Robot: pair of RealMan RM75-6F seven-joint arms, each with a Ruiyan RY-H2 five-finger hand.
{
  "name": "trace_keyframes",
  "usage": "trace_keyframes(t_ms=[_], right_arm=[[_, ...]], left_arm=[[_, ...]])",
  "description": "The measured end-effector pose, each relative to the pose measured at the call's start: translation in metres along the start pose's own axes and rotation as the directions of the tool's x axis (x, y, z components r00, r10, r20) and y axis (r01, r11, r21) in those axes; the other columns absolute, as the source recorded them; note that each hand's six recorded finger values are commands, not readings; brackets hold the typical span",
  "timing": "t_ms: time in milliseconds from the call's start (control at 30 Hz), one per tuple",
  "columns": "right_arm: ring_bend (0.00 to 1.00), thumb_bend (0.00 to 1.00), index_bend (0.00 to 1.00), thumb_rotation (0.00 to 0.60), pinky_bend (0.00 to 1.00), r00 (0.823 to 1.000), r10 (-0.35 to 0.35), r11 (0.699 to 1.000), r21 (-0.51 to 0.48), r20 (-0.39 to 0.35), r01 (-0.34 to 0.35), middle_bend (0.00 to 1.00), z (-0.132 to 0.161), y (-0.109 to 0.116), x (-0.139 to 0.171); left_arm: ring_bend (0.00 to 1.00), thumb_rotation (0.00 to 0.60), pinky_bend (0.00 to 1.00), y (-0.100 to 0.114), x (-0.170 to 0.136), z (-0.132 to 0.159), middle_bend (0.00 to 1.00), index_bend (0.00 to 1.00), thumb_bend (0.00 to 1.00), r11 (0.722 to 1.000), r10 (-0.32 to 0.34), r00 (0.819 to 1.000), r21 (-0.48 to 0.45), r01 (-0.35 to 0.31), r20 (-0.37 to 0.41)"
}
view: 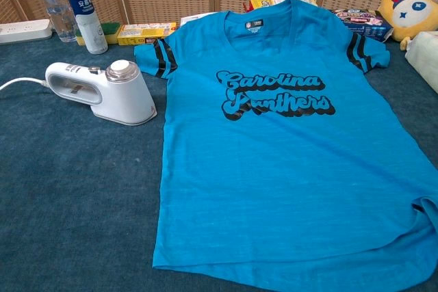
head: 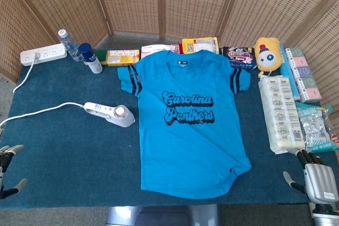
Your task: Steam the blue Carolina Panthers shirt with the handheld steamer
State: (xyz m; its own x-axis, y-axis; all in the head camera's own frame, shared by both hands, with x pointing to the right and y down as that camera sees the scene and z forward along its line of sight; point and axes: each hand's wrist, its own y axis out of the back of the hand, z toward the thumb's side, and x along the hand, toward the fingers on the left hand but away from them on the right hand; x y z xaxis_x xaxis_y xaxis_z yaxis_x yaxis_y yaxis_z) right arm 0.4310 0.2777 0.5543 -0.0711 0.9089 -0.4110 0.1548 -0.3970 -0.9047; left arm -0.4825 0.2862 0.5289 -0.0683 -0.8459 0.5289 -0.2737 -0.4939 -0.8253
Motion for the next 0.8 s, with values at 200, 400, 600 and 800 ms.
trace_keyframes(t_ms=[200,400,600,800], right_arm=[[0.28,0.31,0.26,0.600,0.34,1.000,0.008,1.000,-0.009,0.002,-0.007,0.30,-0.001,-0.004,-0.001],[0.28,0.32,0.26,0.600,0.35,1.000,0.018,1.000,-0.015,-0.023,-0.018,0.30,0.003,-0.007,-0.002],[0.28,0.31,0.26,0.600,0.35,0.997,0.043,0.999,-0.012,-0.069,-0.044,0.30,0.010,-0.016,-0.003],[0.28,0.29,0.26,0.600,0.35,0.986,0.105,0.995,0.015,-0.129,-0.104,0.30,0.020,-0.034,-0.006]], left_arm=[[0.11,0.600,0.26,-0.006,0.002,-0.002,0.20,0.14,0.24,1.000,-0.030,1.000,0.007,0.030,-0.005],[0.11,0.600,0.26,0.003,0.005,0.000,0.20,0.14,0.24,1.000,-0.005,1.000,0.010,0.005,0.007],[0.11,0.600,0.26,0.013,0.010,0.004,0.20,0.14,0.24,1.000,0.016,1.000,0.015,-0.016,0.026],[0.11,0.600,0.26,0.019,0.018,0.009,0.20,0.14,0.24,0.999,0.013,0.999,0.034,-0.015,0.045]])
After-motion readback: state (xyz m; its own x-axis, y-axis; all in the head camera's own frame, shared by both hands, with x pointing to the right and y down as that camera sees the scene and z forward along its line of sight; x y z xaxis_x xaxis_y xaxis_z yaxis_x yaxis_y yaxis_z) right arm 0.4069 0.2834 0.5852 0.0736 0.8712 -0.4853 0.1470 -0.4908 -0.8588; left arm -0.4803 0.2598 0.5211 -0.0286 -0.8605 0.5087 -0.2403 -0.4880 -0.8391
